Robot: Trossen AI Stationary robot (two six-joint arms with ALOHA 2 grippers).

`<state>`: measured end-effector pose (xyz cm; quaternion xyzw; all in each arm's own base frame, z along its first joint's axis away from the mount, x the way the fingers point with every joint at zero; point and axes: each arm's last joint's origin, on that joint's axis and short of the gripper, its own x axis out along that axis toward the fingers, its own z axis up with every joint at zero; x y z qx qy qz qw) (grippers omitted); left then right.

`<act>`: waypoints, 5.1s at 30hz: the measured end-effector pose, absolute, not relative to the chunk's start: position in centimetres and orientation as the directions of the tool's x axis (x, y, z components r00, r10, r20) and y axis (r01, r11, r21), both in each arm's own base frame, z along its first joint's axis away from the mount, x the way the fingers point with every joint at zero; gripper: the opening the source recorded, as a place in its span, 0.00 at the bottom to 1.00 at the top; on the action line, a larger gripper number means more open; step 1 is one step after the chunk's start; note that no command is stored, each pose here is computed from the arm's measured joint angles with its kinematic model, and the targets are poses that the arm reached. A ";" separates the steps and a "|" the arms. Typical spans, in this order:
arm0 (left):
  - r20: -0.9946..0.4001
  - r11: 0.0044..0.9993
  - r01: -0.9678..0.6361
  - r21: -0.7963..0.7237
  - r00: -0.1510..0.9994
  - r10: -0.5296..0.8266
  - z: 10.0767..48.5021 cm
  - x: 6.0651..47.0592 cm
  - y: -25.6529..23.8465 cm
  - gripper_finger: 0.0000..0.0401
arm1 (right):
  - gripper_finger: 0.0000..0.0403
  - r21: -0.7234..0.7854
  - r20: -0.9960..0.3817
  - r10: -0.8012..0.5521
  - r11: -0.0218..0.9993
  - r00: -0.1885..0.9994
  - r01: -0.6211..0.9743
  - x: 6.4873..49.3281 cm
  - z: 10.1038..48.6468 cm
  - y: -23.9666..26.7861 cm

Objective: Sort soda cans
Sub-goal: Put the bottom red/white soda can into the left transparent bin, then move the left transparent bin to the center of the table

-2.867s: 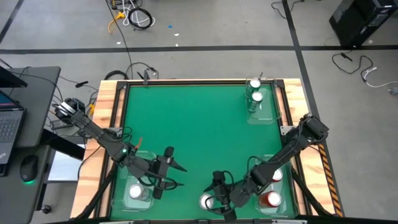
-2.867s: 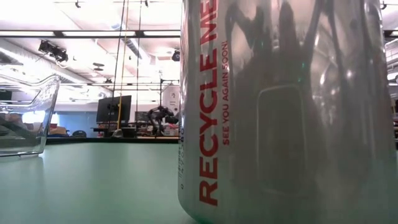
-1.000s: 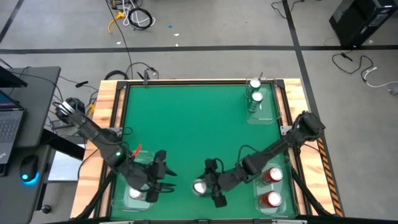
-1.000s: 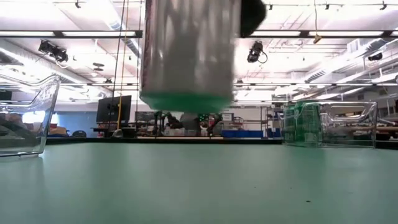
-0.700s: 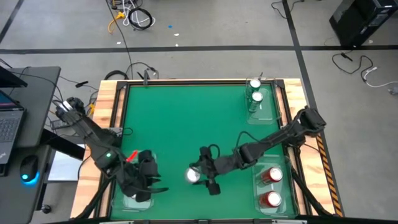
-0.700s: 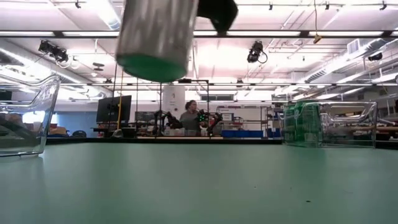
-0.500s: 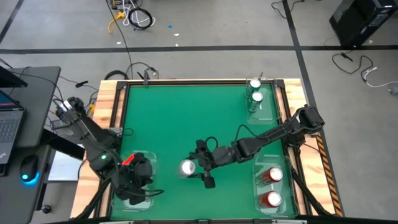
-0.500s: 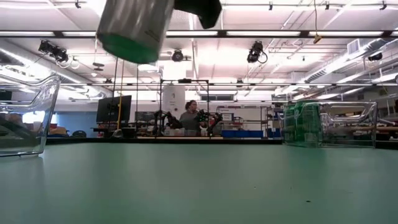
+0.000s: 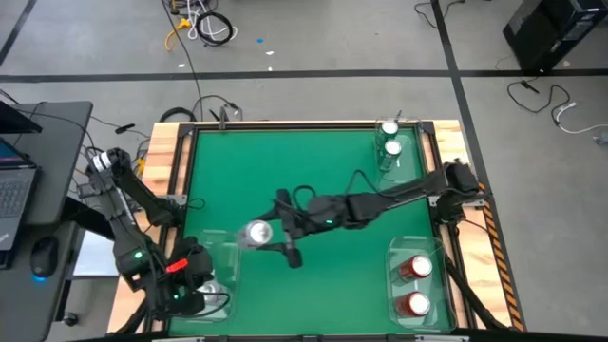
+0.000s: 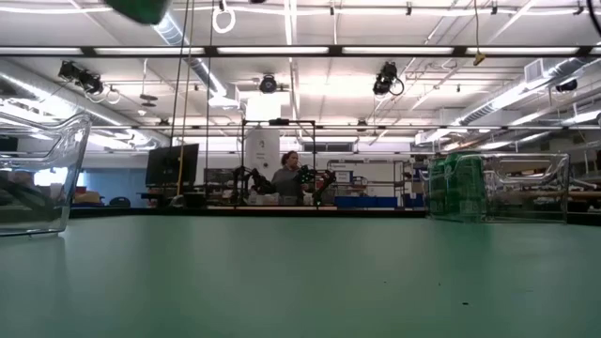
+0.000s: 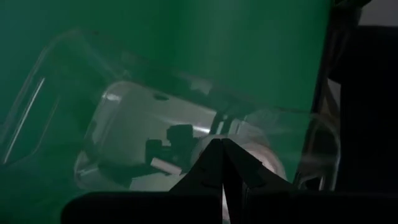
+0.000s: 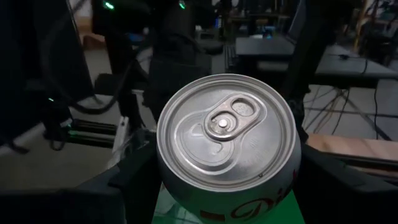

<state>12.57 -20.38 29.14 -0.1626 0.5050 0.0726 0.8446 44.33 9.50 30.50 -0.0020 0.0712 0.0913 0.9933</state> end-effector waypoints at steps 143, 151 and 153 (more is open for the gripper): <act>-0.971 0.873 -0.470 0.131 0.115 0.208 19.4 11.3 -21.3 0.00 | 0.00 0.054 -0.762 0.144 0.986 0.632 -0.159 35.5 24.2 4.6; -0.964 0.890 -0.445 0.101 0.178 0.199 19.4 12.0 -21.4 0.00 | 0.00 0.044 -0.743 0.135 0.987 0.655 -0.154 35.7 24.3 4.6; -0.965 0.891 -0.446 0.088 0.183 0.187 19.7 12.1 -21.6 0.00 | 0.01 0.044 -0.738 0.136 0.987 0.661 -0.154 35.8 24.4 4.6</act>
